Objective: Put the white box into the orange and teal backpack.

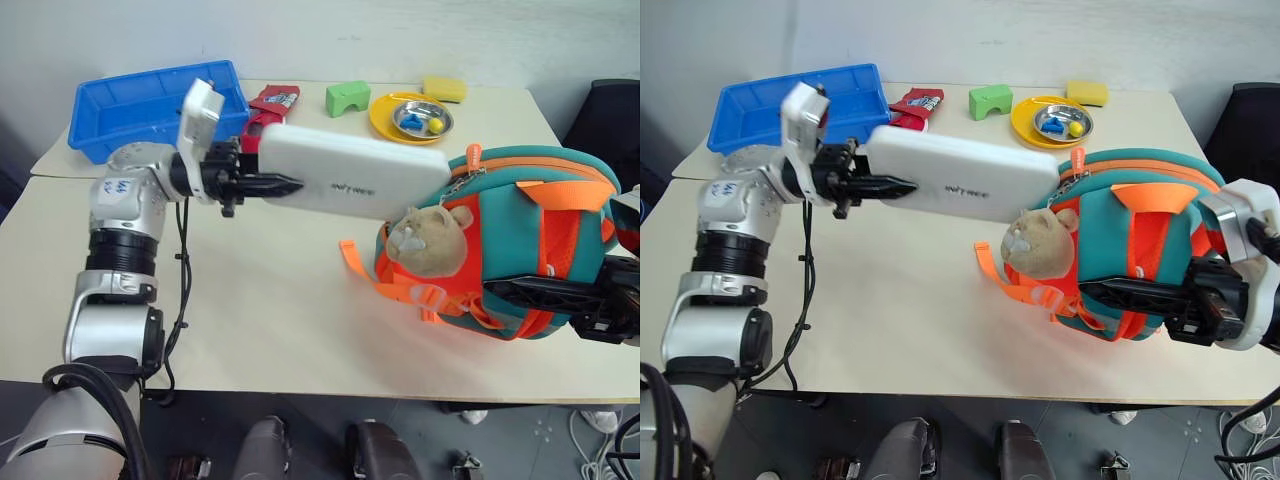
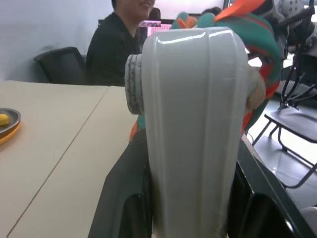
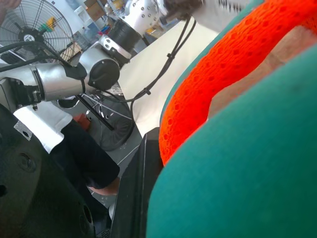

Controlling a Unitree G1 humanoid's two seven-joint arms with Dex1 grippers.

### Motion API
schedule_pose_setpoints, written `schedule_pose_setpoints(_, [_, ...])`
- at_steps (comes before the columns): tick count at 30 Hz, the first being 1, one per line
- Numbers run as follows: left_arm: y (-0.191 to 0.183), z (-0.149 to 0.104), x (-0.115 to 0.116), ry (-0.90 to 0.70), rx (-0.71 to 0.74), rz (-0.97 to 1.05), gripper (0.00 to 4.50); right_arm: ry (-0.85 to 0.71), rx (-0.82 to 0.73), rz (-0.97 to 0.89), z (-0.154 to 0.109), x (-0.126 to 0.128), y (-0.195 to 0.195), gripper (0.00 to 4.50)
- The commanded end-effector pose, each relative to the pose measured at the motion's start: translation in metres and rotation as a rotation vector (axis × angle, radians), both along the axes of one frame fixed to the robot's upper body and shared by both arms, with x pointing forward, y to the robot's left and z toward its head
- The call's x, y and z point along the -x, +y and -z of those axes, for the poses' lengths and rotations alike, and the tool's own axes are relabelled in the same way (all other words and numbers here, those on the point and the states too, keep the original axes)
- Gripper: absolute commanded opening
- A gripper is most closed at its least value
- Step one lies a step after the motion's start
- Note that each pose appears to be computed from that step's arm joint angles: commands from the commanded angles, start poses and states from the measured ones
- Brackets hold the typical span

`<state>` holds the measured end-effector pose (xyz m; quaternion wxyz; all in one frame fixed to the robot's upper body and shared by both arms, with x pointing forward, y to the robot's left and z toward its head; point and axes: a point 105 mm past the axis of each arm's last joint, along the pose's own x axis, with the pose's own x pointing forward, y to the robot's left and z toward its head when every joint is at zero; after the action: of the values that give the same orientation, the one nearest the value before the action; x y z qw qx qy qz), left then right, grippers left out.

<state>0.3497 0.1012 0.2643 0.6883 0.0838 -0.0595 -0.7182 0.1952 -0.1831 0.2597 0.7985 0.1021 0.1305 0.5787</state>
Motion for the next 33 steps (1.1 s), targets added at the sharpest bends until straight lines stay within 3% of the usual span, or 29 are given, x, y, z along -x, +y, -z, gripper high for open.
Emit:
schedule_pose_setpoints(1, [-0.025,-0.001,0.005,-0.122,-0.073,0.045,1.3,-0.052,-0.006,-0.052,-0.01,0.006,0.008,0.01])
schedule_pose_setpoints(8, [-0.065,0.0,0.006,-0.206,-0.068,0.082,1.3,-0.071,-0.01,-0.079,-0.008,0.003,0.017,0.01])
schedule_pose_setpoints(14, [-0.127,0.022,0.014,-0.149,-0.079,0.099,1.3,-0.12,-0.022,-0.048,-0.003,-0.01,0.027,0.01])
schedule_pose_setpoints(19, [-0.164,0.032,0.006,-0.112,-0.065,-0.012,1.3,-0.125,-0.034,-0.012,0.002,-0.015,0.028,0.01])
schedule_pose_setpoints(20, [-0.164,0.032,0.003,-0.098,-0.06,-0.035,1.86,-0.125,-0.035,-0.009,0.003,-0.015,0.028,0.0])
schedule_pose_setpoints(22, [-0.153,0.031,-0.001,-0.087,-0.057,-0.057,2.16,-0.123,-0.038,-0.002,0.004,-0.013,0.028,0.0])
schedule_pose_setpoints(30, [-0.063,0.016,0.001,-0.038,-0.068,-0.079,4.48,-0.11,-0.049,0.047,0.014,-0.01,0.025,0.0])
schedule_pose_setpoints(33, [-0.034,-0.005,0.026,0.027,-0.038,0.023,4.48,-0.109,-0.056,0.056,0.016,-0.009,0.026,0.0])
